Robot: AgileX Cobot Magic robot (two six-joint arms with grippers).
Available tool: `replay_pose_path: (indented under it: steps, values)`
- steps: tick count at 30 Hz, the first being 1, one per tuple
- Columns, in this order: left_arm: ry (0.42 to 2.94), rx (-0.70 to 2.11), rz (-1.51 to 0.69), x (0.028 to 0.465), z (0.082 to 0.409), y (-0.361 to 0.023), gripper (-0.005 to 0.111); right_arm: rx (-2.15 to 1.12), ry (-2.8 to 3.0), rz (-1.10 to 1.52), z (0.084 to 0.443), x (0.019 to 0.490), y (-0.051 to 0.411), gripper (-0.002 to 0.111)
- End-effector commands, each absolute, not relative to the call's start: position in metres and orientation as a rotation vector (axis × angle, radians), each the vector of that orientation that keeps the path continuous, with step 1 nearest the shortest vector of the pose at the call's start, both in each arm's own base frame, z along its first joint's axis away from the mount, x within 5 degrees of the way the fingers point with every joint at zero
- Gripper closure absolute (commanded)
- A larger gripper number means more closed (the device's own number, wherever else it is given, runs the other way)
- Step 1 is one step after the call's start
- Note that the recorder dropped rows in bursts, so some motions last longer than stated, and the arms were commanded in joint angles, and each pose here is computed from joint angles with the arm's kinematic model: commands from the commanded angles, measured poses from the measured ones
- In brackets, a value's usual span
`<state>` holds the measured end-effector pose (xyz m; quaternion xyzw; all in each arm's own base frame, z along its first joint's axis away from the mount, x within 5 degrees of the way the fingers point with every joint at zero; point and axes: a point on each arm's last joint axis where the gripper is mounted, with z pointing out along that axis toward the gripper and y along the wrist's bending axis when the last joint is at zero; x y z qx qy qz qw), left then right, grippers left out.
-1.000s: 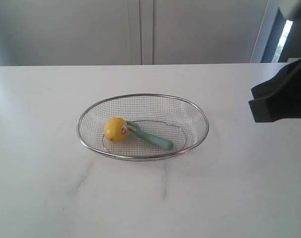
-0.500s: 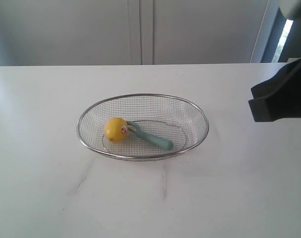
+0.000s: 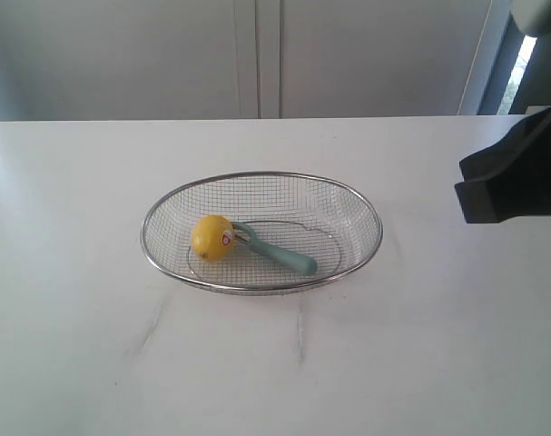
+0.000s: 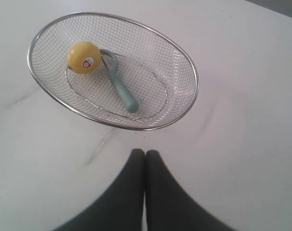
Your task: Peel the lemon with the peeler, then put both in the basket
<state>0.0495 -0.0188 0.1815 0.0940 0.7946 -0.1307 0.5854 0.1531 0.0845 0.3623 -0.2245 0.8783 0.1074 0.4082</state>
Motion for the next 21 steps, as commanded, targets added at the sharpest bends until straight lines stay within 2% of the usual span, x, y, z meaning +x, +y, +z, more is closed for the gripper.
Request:
replay_pose_path:
  steps: [1, 7, 21]
  values:
    - [1.925, 0.236, -0.303, 0.0482, 0.1668, -0.0192, 0.107, -0.558, 2.202, 0.274, 0.3621, 0.1527, 0.0838, 0.108]
    - [1.870, 0.359, -0.210, 0.0491, 0.1692, -0.0192, 0.107, -0.558, 2.202, 0.274, 0.3622, 0.1527, 0.0838, 0.108]
    - [1.884, 0.237, -0.098, 0.0515, 0.1694, -0.0115, 0.107, -0.559, 2.201, 0.272, 0.3622, 0.1528, 0.0837, 0.108]
